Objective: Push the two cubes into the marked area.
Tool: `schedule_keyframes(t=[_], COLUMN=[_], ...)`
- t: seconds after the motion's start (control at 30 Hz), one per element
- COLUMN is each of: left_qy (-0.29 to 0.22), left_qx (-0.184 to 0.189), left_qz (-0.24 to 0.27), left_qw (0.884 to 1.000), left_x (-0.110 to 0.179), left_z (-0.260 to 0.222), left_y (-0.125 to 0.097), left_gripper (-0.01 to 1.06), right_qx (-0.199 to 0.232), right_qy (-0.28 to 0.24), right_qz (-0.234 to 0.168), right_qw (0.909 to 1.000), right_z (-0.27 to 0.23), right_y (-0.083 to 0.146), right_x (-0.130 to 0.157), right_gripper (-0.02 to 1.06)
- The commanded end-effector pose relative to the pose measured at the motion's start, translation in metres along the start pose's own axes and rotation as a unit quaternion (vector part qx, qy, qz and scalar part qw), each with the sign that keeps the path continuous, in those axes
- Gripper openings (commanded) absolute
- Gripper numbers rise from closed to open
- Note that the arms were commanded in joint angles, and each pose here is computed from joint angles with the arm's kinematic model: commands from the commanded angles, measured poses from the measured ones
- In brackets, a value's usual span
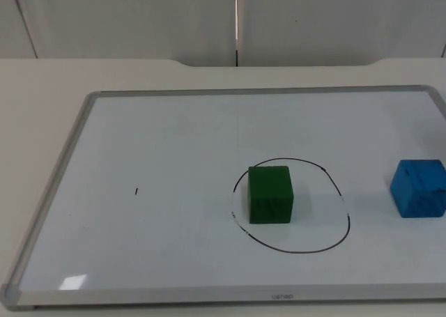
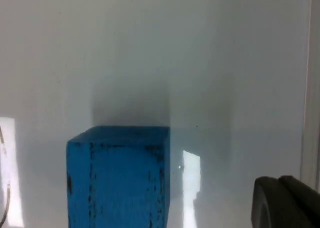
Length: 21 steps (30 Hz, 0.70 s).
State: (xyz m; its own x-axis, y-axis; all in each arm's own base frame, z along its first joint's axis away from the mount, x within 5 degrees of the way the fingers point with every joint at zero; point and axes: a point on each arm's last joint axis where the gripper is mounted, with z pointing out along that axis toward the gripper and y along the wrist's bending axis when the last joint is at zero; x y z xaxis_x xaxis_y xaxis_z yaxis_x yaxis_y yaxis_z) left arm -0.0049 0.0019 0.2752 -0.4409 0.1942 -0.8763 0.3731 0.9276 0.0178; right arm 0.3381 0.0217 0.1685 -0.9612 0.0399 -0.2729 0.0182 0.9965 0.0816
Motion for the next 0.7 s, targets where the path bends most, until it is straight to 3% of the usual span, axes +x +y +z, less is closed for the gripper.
schedule_keyframes(t=[0.0,0.1,0.37,0.67], left_qy=[-0.004,-0.004,-0.004,-0.004], left_qx=[-0.001,-0.001,-0.001,-0.001], left_qz=[0.000,0.000,0.000,0.000], left_qw=[1.000,1.000,1.000,1.000], left_x=[0.000,0.000,0.000,0.000], left_z=[0.001,0.001,0.001,0.001], left_y=[0.000,0.000,0.000,0.000], left_gripper=[0.00,0.00,0.00,0.00], right_qx=[-0.001,0.001,-0.004,-0.013], right_qy=[0.010,0.032,0.032,0.015], right_qz=[0.008,0.009,0.014,-0.017], right_qw=[0.9999,0.9995,0.9994,0.9997], right_z=[0.011,0.027,0.028,0.030], right_y=[-0.002,-0.003,0.000,0.029], right_x=[0.000,0.003,0.003,0.003], right_gripper=[0.00,0.00,0.00,0.00])
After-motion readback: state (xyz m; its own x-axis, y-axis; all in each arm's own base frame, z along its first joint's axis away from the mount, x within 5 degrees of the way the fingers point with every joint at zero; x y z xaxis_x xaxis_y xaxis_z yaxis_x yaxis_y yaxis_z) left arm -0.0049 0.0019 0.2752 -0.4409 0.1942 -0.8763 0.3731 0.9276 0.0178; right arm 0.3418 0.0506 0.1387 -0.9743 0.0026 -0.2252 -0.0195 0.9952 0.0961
